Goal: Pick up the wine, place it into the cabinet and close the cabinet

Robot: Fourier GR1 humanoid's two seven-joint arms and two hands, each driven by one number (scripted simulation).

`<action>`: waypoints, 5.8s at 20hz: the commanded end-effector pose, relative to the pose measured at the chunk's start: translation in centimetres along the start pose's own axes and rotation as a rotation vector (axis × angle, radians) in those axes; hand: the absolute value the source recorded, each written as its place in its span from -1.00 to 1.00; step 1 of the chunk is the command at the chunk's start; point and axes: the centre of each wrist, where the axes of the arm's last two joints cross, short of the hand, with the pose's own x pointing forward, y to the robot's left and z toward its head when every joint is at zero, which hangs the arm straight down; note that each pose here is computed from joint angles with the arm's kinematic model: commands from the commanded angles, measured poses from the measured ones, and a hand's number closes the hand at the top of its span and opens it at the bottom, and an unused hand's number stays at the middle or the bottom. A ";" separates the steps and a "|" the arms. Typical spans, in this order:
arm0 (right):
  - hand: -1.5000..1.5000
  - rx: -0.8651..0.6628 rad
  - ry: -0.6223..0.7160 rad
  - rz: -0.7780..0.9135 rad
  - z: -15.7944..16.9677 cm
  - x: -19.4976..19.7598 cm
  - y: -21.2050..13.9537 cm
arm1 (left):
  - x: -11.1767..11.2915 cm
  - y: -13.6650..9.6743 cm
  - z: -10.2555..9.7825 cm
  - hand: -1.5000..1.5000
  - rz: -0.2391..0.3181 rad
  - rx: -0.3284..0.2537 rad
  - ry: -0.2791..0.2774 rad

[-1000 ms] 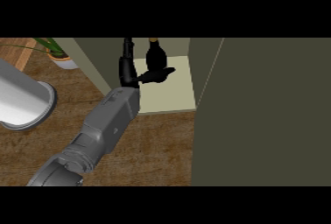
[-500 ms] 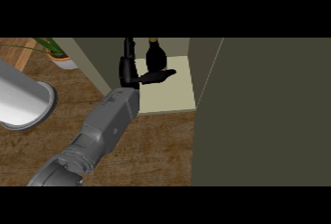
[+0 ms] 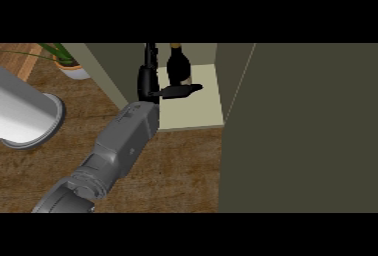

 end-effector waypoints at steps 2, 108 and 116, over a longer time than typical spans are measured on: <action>-1.00 0.005 -0.042 -0.023 -0.1 0.9 0.7 | -2.2 1.7 2.2 -1.00 0.064 0.040 0.059; 1.00 0.444 0.083 -0.123 1.3 1.8 16.0 | 16.9 24.0 21.7 -1.00 0.248 -0.088 -0.025; 1.00 0.392 0.068 -0.073 -2.1 1.6 16.7 | 17.8 23.5 20.4 -1.00 0.291 -0.101 -0.014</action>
